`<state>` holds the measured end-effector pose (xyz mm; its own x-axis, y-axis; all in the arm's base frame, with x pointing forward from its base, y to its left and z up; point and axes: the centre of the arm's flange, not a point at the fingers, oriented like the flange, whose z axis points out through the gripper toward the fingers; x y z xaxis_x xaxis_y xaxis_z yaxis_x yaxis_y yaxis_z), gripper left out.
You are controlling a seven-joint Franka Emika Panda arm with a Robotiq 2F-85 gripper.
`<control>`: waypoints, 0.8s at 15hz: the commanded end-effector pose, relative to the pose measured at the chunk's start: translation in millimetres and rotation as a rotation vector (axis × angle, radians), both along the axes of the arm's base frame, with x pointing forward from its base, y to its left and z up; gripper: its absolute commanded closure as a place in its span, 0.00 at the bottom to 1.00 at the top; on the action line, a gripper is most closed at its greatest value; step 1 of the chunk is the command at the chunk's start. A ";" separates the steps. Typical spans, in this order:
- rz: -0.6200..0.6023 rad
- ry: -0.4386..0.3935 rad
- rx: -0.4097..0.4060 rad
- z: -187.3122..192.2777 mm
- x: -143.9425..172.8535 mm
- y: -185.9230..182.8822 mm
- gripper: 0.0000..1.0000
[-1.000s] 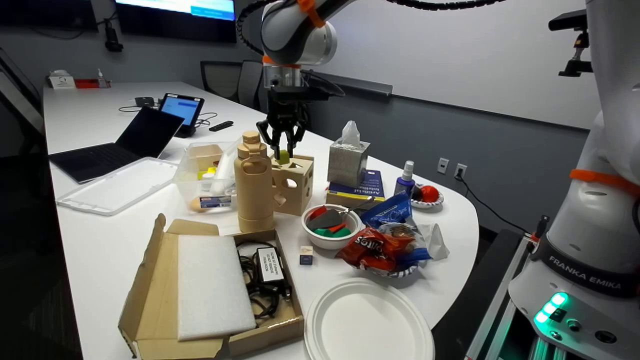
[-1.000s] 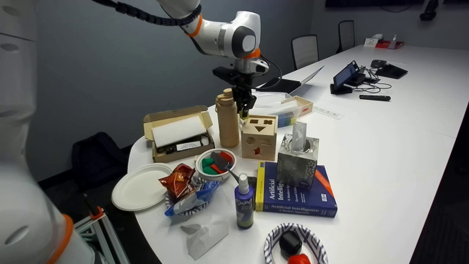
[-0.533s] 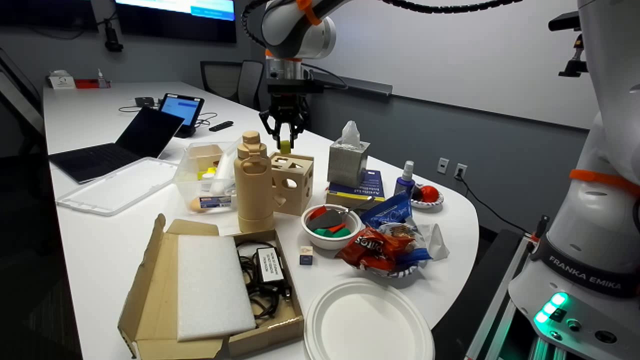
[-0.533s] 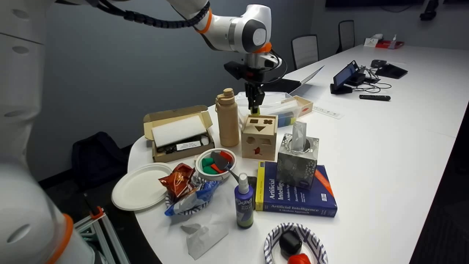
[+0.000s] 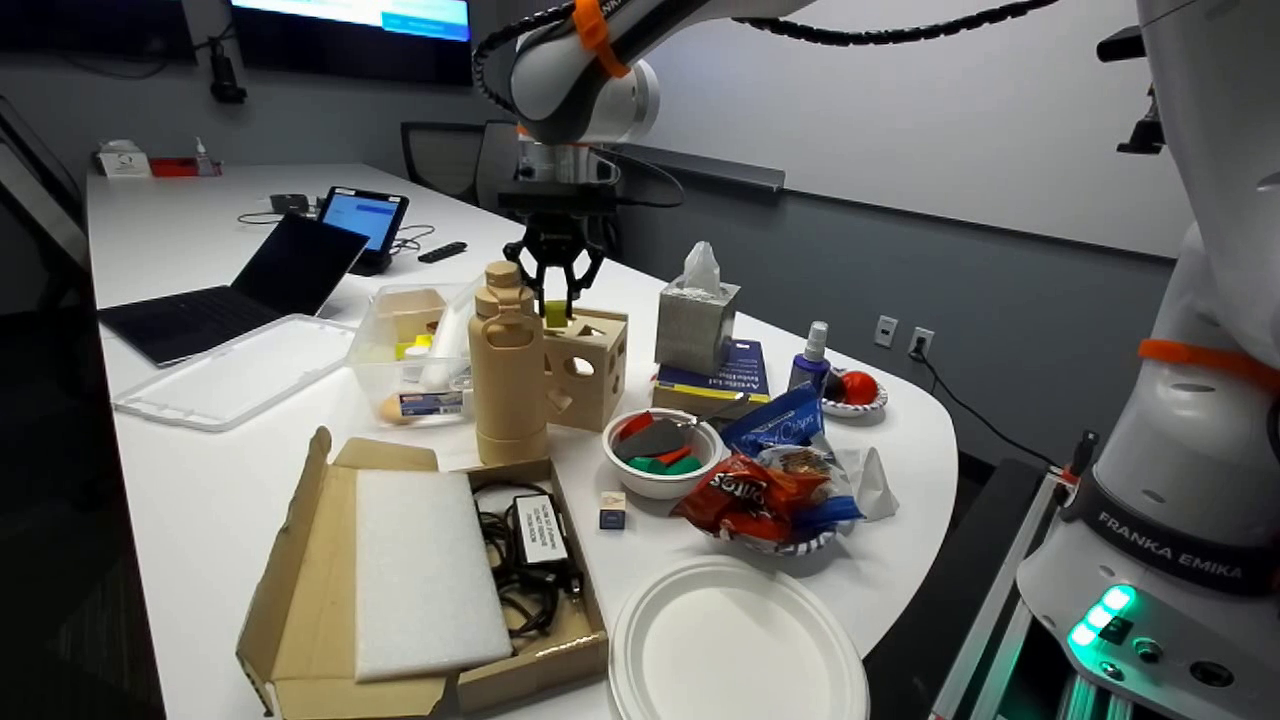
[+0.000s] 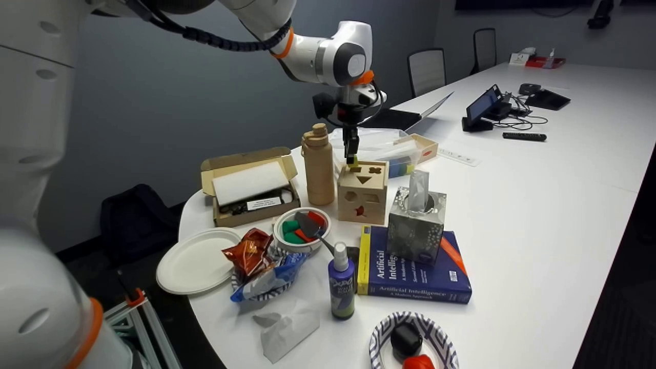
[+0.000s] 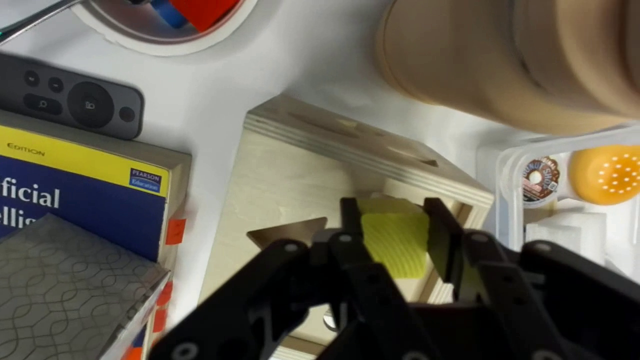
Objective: Remove the yellow block from the white plate and put it in the shape sorter through the square opening
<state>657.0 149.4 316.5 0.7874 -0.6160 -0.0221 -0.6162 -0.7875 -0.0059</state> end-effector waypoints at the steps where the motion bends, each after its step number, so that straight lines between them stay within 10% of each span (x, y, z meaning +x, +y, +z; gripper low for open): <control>1: -0.095 -0.020 0.026 0.3 2.0 0.8 0.89; 12: -0.172 -0.100 0.053 -11.1 5.2 -2.3 0.89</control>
